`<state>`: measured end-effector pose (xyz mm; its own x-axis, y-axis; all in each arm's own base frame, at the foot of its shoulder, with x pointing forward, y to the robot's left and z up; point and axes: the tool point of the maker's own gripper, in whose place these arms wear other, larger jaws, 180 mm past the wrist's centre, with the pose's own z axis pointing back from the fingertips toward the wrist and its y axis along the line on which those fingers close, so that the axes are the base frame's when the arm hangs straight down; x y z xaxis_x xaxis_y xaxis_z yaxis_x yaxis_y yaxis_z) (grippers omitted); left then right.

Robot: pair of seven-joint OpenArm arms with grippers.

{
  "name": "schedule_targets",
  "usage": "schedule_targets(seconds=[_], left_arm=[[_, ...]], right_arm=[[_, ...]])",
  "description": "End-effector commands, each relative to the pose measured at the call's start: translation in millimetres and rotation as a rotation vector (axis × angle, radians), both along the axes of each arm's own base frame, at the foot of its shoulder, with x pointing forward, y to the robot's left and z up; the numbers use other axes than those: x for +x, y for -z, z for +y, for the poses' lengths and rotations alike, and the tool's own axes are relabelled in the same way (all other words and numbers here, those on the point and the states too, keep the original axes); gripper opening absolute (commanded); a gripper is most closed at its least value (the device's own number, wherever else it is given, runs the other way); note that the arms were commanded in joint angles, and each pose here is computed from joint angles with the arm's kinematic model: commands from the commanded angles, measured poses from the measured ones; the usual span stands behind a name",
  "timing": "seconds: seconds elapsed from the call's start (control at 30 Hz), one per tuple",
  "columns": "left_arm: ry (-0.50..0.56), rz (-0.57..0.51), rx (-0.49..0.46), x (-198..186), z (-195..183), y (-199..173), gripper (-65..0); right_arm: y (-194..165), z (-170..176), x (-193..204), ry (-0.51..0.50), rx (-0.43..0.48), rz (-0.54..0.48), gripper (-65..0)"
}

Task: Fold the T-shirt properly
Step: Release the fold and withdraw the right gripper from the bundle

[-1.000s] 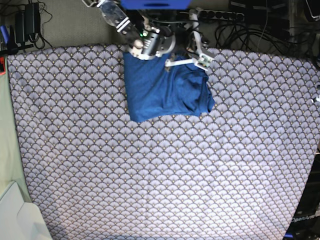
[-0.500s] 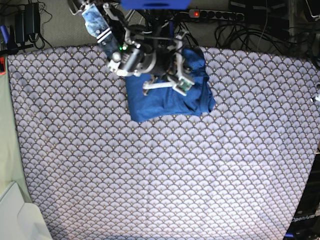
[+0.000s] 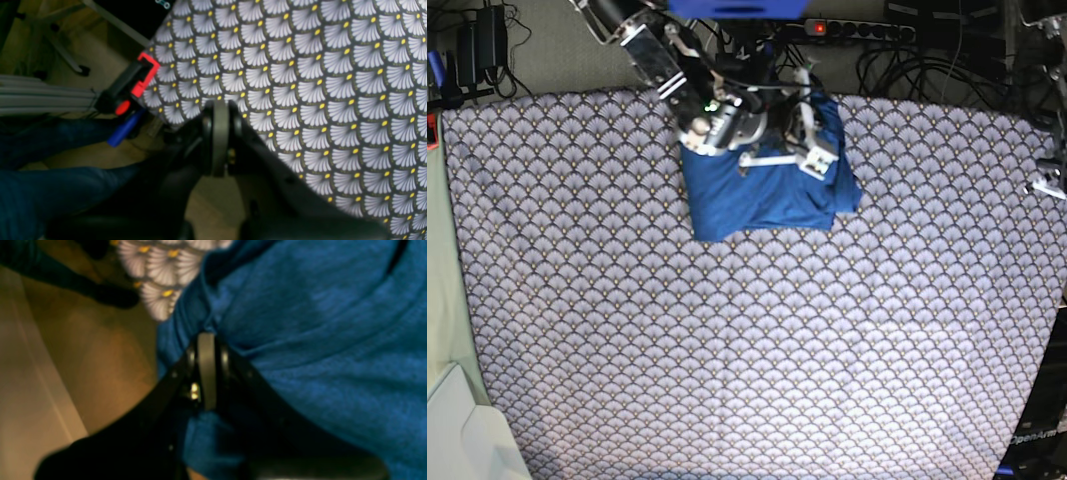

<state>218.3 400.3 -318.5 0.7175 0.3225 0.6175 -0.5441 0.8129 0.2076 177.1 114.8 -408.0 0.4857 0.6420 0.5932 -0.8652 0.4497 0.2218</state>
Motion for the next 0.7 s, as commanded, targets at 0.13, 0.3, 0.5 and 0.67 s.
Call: schedule_targets(seconds=[0.13,0.3,0.5,0.67], left_arm=[[0.122,0.025,0.03,10,-14,0,-65.0],[0.148,0.039,-0.002,8,-27,11,-65.0],[0.146,0.068,0.0,-1,-25,18,-65.0],[0.15,0.118,0.015,-17,-20,23,-65.0]], right_arm=[[-27,14,9,-0.015,0.069,-0.062,-65.0],[-58,9,31,0.026,0.118,-0.149,-65.0],[-77,12,56,0.029,0.134,-0.222,-65.0],[-84,27,81,0.034,0.169,-0.251,-65.0]])
